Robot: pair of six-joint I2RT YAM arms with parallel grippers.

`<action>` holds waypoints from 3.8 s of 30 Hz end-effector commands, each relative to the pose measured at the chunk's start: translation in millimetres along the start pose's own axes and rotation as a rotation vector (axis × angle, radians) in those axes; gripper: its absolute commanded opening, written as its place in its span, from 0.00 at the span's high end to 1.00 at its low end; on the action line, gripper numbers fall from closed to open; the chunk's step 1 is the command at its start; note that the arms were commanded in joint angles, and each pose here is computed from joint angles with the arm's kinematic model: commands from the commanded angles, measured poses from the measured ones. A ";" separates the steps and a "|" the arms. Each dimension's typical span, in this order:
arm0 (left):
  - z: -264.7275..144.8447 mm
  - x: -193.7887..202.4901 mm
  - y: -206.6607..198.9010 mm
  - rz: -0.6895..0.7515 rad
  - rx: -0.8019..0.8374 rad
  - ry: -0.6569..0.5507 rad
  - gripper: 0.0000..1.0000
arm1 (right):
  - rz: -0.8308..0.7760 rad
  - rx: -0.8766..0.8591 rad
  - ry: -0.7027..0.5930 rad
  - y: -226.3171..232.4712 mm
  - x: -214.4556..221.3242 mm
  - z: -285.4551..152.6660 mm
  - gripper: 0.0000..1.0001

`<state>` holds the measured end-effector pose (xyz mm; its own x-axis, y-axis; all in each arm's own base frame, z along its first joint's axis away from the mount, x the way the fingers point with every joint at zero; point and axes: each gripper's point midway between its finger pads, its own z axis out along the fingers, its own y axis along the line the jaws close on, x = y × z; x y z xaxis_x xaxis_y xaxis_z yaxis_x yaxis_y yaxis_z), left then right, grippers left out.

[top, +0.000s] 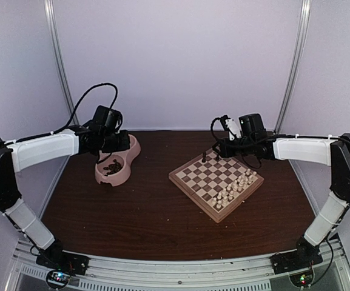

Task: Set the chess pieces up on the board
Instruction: Place the rook on the chessboard, then pick up the rook from the chessboard.

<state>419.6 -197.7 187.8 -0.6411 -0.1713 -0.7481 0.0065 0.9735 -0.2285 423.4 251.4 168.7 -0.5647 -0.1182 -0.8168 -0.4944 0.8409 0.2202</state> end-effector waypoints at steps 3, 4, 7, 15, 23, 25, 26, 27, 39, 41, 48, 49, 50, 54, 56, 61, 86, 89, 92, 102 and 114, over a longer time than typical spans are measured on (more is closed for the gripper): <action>-34.8 -1.3 -112.8 0.263 0.483 -0.115 0.92 | 0.005 -0.024 -0.036 8.0 -7.6 -10.4 0.57; -35.6 1.2 -126.2 0.262 0.551 -0.112 0.92 | 0.003 -0.028 -0.055 9.4 -12.1 -11.2 0.57; -30.9 15.0 -154.8 0.240 0.699 -0.080 0.93 | 0.002 -0.028 -0.066 9.4 -14.3 -13.8 0.58; 2.5 70.4 -218.7 0.312 0.854 -0.021 0.92 | -0.003 -0.011 -0.079 7.5 -14.0 -20.4 0.57; 36.5 119.6 -242.1 0.396 0.863 0.017 0.91 | -0.003 0.030 -0.079 -0.4 -2.9 -26.9 0.58; 42.6 127.8 -242.2 0.412 0.860 0.016 0.91 | 0.002 0.033 -0.080 -1.5 -1.0 -27.2 0.58; 46.2 133.8 -242.4 0.422 0.860 0.014 0.92 | 0.003 0.033 -0.079 -1.9 0.1 -26.8 0.58; 48.4 137.7 -243.3 0.435 0.862 0.004 0.92 | 0.004 0.033 -0.078 -2.0 0.8 -26.2 0.58; 63.7 170.5 -244.3 0.552 0.836 -0.023 0.87 | 0.008 0.025 -0.070 -1.6 4.8 -22.0 0.58; 64.3 174.3 -242.7 0.562 0.826 -0.024 0.85 | 0.008 0.024 -0.070 -1.5 4.8 -21.9 0.58; 64.3 178.1 -237.8 0.559 0.810 -0.019 0.57 | 0.006 0.014 -0.060 0.0 6.5 -19.8 0.58; 64.2 178.3 -237.0 0.559 0.806 -0.017 0.53 | 0.006 0.013 -0.058 0.0 6.8 -19.6 0.58; 64.3 177.2 -236.3 0.557 0.799 -0.017 0.49 | 0.007 0.012 -0.056 -0.3 7.3 -19.2 0.58; 58.4 168.7 -234.7 0.550 0.779 -0.025 0.37 | 0.006 0.002 -0.049 1.6 9.1 -17.8 0.58; 52.0 159.7 -233.5 0.547 0.752 -0.024 0.34 | 0.002 -0.011 -0.041 4.2 8.0 -17.4 0.58; 31.0 132.1 -226.1 0.543 0.675 -0.035 0.32 | -0.012 -0.079 0.027 16.1 13.9 -9.8 0.58; -60.5 -0.7 -63.7 0.293 0.307 -0.066 0.28 | -0.215 -0.124 0.424 85.1 76.6 30.7 0.50; -67.0 -2.5 -51.2 0.305 0.265 -0.080 0.28 | -0.229 -0.115 0.454 89.5 82.3 36.4 0.50; -71.1 -2.3 -44.6 0.302 0.251 -0.087 0.28 | -0.277 -0.108 0.476 91.4 87.6 41.4 0.50; -74.1 -6.0 -38.2 0.309 0.227 -0.104 0.27 | -0.304 -0.074 0.494 91.3 90.2 51.3 0.58; -70.8 -4.9 -39.7 0.320 0.227 -0.087 0.27 | -0.308 -0.079 0.512 92.6 96.3 57.6 0.67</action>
<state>363.8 -226.1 234.3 -0.5374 0.1150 -0.8354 0.3688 0.9230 -0.1102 356.6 344.7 79.7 -0.6303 -0.5996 -0.4932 -0.7212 0.6873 0.0862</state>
